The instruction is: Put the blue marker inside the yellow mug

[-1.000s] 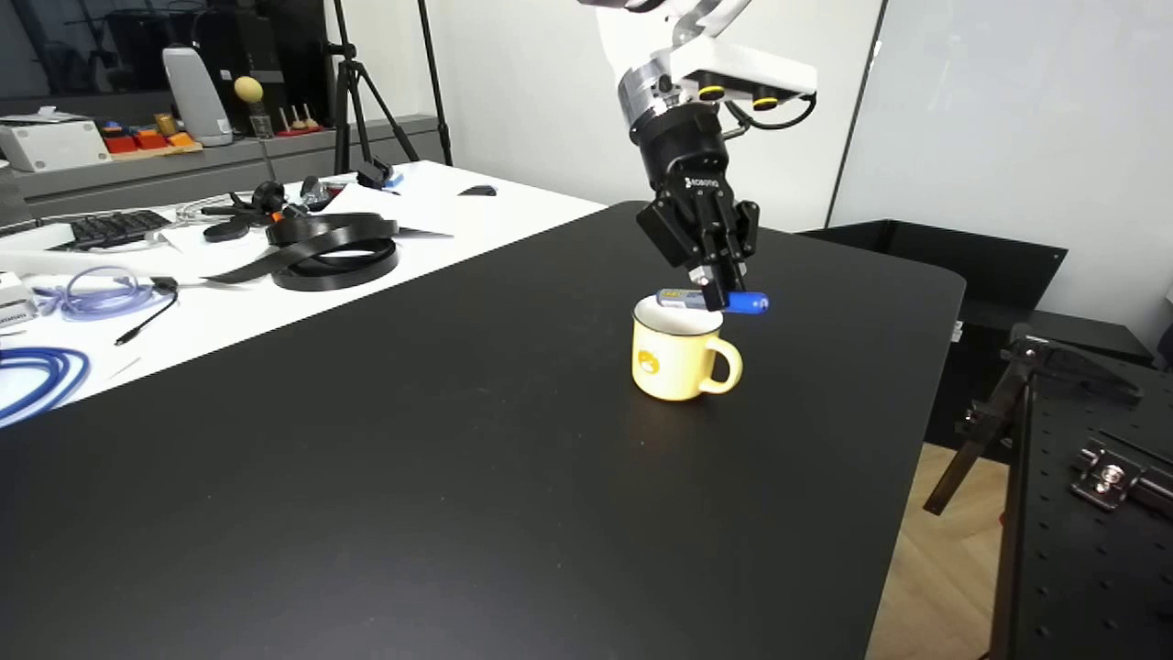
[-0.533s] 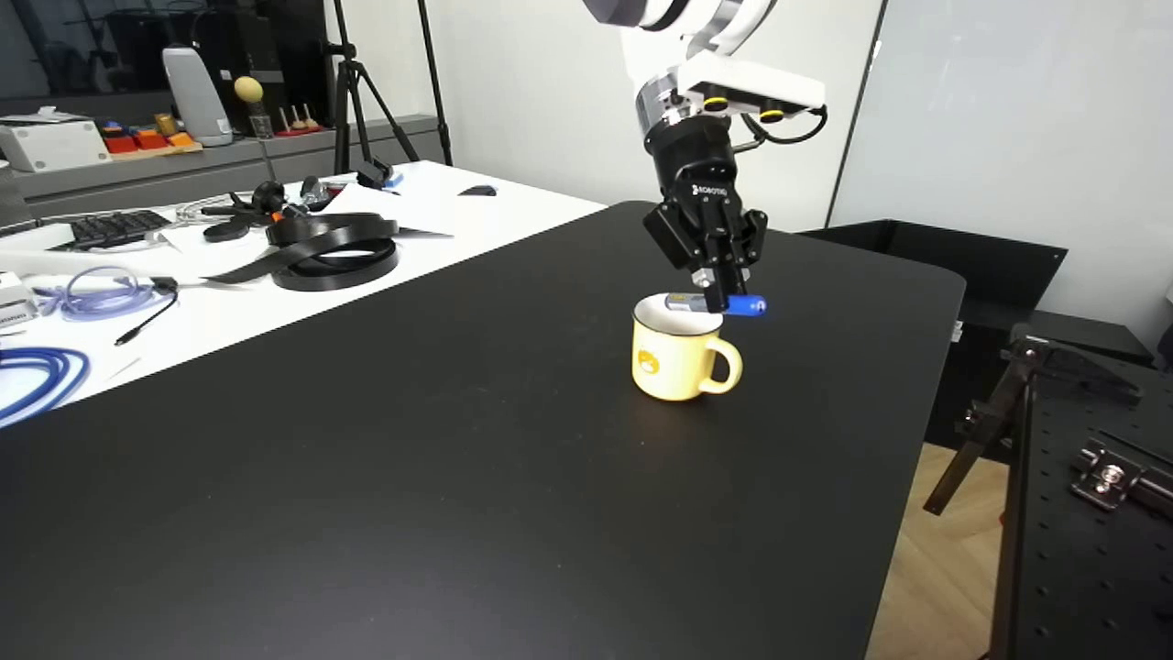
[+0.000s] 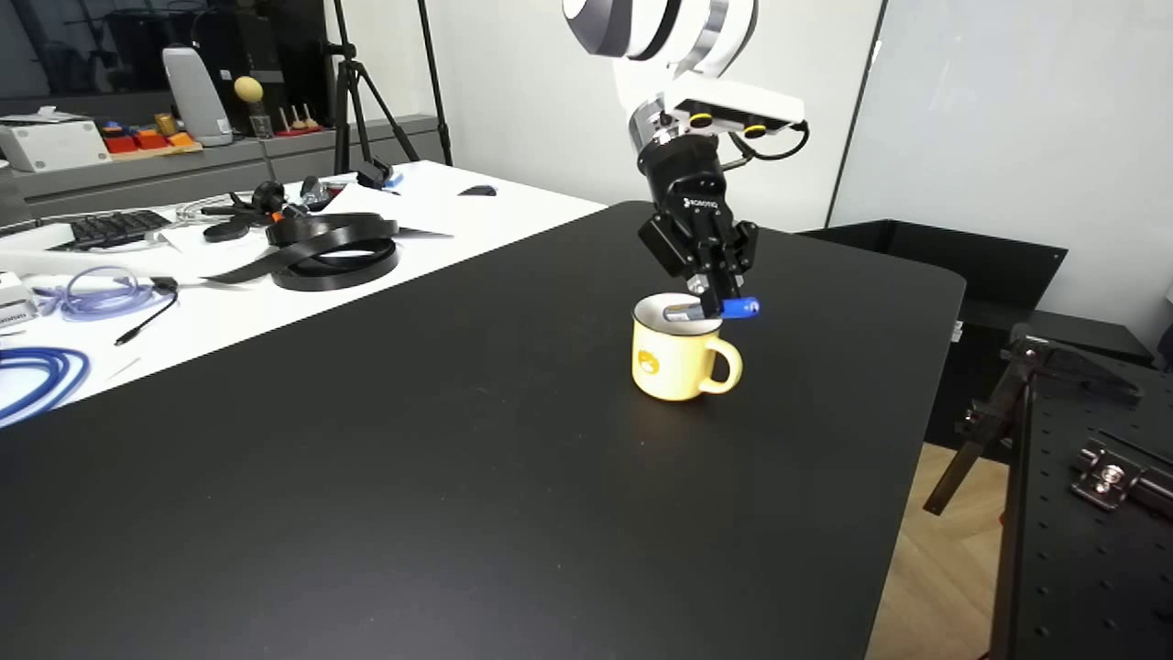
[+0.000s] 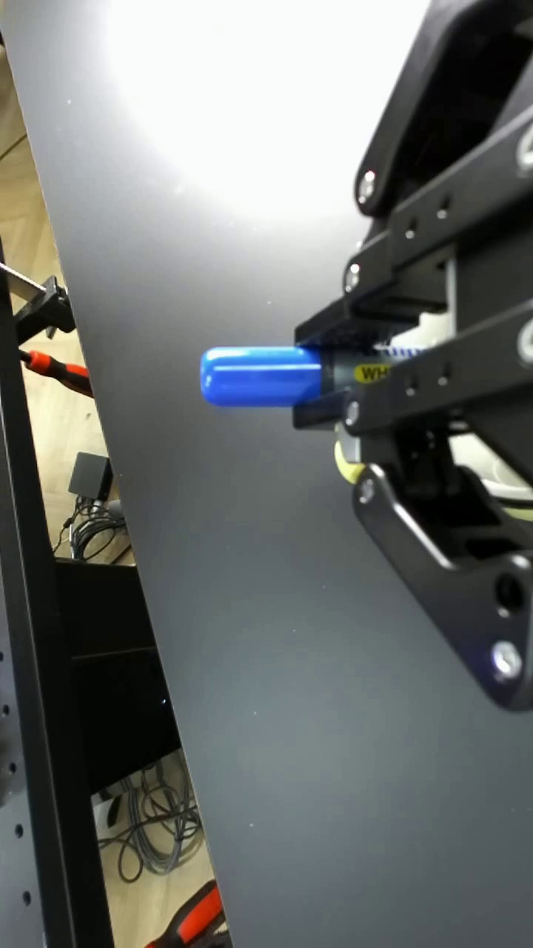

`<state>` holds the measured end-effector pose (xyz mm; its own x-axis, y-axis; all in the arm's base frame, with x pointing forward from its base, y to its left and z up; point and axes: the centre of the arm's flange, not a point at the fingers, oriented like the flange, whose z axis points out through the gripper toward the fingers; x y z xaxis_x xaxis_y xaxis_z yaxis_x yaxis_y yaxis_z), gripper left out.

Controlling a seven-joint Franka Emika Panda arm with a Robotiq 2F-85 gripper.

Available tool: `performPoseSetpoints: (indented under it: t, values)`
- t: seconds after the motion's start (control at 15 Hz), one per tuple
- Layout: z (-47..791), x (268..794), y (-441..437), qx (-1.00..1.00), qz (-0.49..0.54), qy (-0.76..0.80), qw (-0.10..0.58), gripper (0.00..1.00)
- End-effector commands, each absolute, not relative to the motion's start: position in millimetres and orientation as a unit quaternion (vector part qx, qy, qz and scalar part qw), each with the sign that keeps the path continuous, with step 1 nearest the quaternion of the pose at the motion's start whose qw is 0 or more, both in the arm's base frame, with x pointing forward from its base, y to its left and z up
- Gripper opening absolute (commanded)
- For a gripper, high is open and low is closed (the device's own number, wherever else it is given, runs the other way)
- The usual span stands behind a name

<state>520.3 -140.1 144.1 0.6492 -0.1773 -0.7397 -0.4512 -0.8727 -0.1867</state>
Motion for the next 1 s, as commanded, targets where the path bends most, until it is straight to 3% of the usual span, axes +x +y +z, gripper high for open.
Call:
performPoseSetpoints:
  t: [0.0,0.07,0.13,0.2,0.33,0.6,0.8,0.93]
  values:
    - [141,548,-151,-0.886,0.392,0.17,0.182,0.05]
    - [140,551,-152,-0.886,0.392,0.168,0.184,0.05]
    - [139,554,-153,-0.887,0.389,0.166,0.184,0.23]
    - [139,557,-154,-0.888,0.387,0.166,0.184,0.47]
    - [138,562,-155,-0.89,0.382,0.167,0.184,0.5]
    - [143,569,-152,-0.901,0.364,0.16,0.175,0.77]
    - [162,567,-141,-0.928,0.326,0.133,0.118,0.97]
    - [177,568,-130,-0.945,0.296,0.115,0.079,1.0]
